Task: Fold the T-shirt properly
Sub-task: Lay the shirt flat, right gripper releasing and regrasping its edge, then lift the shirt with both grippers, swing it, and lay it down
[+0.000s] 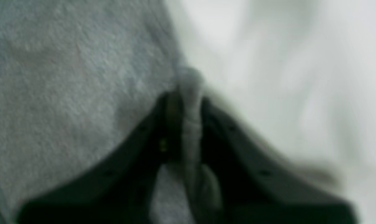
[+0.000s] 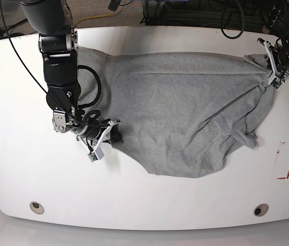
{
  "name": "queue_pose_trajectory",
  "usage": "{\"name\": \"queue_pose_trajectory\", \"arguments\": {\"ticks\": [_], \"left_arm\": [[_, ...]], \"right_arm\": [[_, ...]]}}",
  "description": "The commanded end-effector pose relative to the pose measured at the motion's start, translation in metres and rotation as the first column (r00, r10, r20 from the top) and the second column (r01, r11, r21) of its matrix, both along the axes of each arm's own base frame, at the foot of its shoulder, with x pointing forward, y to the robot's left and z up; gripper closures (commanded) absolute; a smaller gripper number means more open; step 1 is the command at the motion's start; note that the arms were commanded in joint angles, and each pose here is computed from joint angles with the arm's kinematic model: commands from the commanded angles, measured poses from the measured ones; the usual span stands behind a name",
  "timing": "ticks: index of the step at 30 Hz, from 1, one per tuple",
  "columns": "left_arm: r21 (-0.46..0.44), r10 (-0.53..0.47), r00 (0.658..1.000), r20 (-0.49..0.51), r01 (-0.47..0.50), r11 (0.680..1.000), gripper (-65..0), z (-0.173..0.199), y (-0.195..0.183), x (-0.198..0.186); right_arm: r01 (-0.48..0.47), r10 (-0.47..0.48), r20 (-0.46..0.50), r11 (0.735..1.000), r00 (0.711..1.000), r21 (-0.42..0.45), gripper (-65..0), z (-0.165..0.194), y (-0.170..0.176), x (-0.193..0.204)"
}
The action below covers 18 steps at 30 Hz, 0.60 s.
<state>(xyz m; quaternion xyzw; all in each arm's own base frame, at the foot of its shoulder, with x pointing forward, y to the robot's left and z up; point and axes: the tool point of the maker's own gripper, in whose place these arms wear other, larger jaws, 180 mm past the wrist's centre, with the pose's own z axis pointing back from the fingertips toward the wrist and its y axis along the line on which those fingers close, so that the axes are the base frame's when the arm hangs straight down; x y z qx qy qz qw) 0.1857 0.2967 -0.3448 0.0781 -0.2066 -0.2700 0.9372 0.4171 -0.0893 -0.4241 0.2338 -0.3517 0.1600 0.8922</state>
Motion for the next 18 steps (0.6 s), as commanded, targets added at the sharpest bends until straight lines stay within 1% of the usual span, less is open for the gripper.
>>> {"name": "queue_pose_trajectory", "arguments": {"ticks": [1, 2, 5, 6, 9, 11, 14, 18], "left_arm": [[0.021, -0.011, 0.999, 0.031, 0.010, 1.000, -0.3, 0.010, 0.004, 0.008], [0.021, -0.011, 0.999, 0.040, 0.010, 1.000, -0.3, 0.012, 0.004, 0.011], [0.021, -0.013, 0.999, 0.045, 0.012, 1.000, -0.3, 0.013, 0.003, 0.013], [0.022, -0.016, 0.999, 0.051, 0.014, 1.000, -0.3, 0.014, 0.003, 0.014], [0.026, -0.038, 0.996, 0.084, 0.036, 0.999, -0.3, 0.022, -0.001, 0.028], [0.027, -0.046, 0.994, 0.098, 0.043, 0.999, -0.3, 0.026, -0.004, 0.035], [0.022, -0.067, 0.989, 0.134, 0.064, 0.998, -0.3, 0.032, -0.011, 0.049], [0.045, -0.133, 0.972, 0.196, 0.127, 0.991, -0.3, 0.051, -0.022, 0.080]], "right_arm": [[-0.013, 0.014, 0.019, 0.999, 1.000, -0.035, 0.0, 0.010, -0.009, 0.009], [-0.005, 0.007, 0.026, 0.999, 1.000, -0.044, 0.0, 0.013, -0.018, 0.010], [0.000, 0.006, 0.082, 0.997, 0.997, -0.072, 0.0, 0.029, -0.030, 0.017], [-0.004, 0.011, 0.087, 0.996, 0.996, -0.086, 0.0, 0.031, -0.033, 0.015], [-0.016, 0.035, 0.115, 0.987, 0.993, -0.160, 0.0, 0.049, -0.050, 0.014], [-0.011, 0.037, 0.134, 0.982, 0.990, -0.188, 0.0, 0.059, -0.059, 0.014], [0.026, 0.014, 0.172, 0.973, 0.985, -0.230, 0.0, 0.081, -0.081, 0.015], [0.073, -0.009, 0.227, 0.958, 0.974, -0.276, 0.0, 0.110, -0.105, 0.022]]}}
